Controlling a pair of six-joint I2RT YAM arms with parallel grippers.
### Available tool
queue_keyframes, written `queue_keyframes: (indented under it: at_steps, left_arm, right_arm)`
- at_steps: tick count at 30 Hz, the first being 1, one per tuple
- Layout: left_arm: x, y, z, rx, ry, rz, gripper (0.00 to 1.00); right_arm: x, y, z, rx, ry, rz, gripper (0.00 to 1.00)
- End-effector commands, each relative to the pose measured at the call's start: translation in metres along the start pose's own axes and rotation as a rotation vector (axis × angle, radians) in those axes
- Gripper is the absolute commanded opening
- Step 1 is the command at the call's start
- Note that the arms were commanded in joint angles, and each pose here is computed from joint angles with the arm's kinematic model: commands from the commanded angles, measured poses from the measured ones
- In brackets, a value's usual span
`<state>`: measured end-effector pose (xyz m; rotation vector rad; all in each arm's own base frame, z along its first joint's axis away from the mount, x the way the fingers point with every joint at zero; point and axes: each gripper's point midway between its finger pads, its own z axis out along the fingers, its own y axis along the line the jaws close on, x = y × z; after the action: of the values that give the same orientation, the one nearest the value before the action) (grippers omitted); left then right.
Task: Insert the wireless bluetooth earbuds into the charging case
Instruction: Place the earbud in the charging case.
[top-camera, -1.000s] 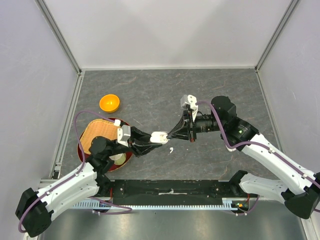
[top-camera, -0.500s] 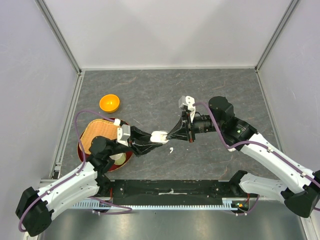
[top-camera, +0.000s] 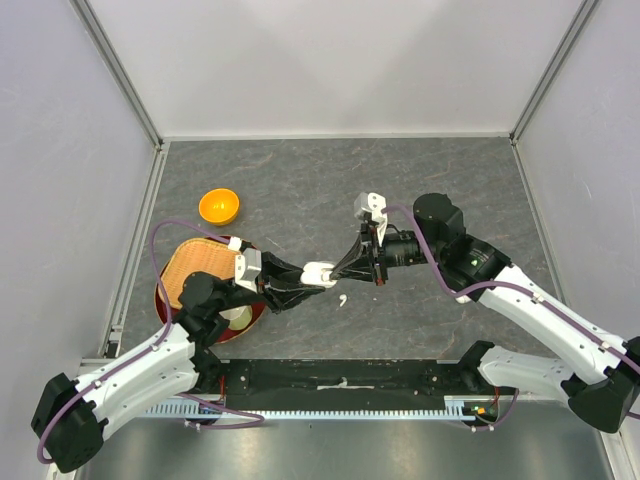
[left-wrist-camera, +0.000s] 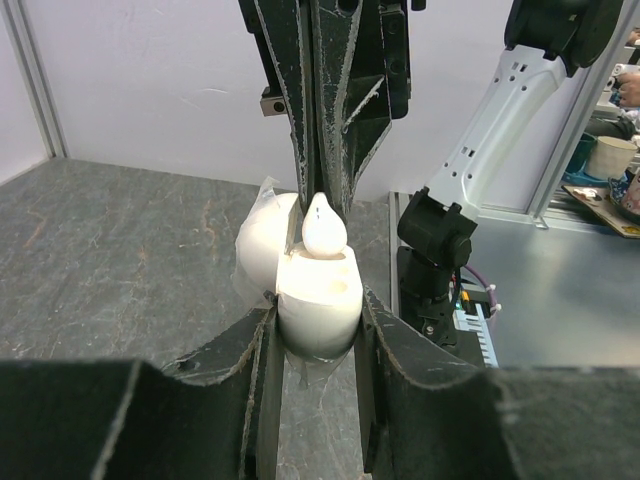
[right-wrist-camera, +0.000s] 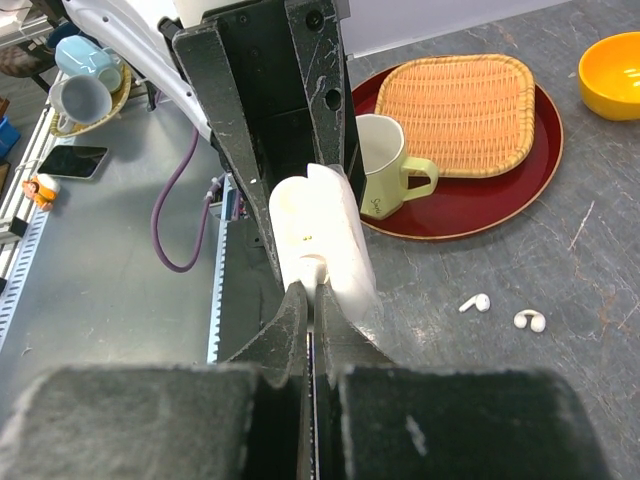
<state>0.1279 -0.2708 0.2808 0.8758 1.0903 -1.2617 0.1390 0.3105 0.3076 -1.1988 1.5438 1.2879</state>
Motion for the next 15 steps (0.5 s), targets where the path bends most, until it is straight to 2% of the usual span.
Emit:
queue_keyframes:
  at_steps: [1,10,15]
  left_arm:
    - [-0.0247,-0.0072,0.0048,0.036,-0.067,0.036,0.02]
    - [-0.0239,-0.0065,0.0046,0.032,-0.067,0.039,0.02]
    - [-0.0276,-0.0018,0.0033,-0.001,-0.086,0.053,0.02]
  right_arm:
    - [-0.0126,-0.0025,0.0045,0.007,-0.037,-0.046,0.00]
    - [-0.0054,-0.0083,0.0078,0.028,-0.013,-0.039,0.00]
    - [-0.0056,-0.0071,0.0052,0.032,-0.008,-0.044,0.07]
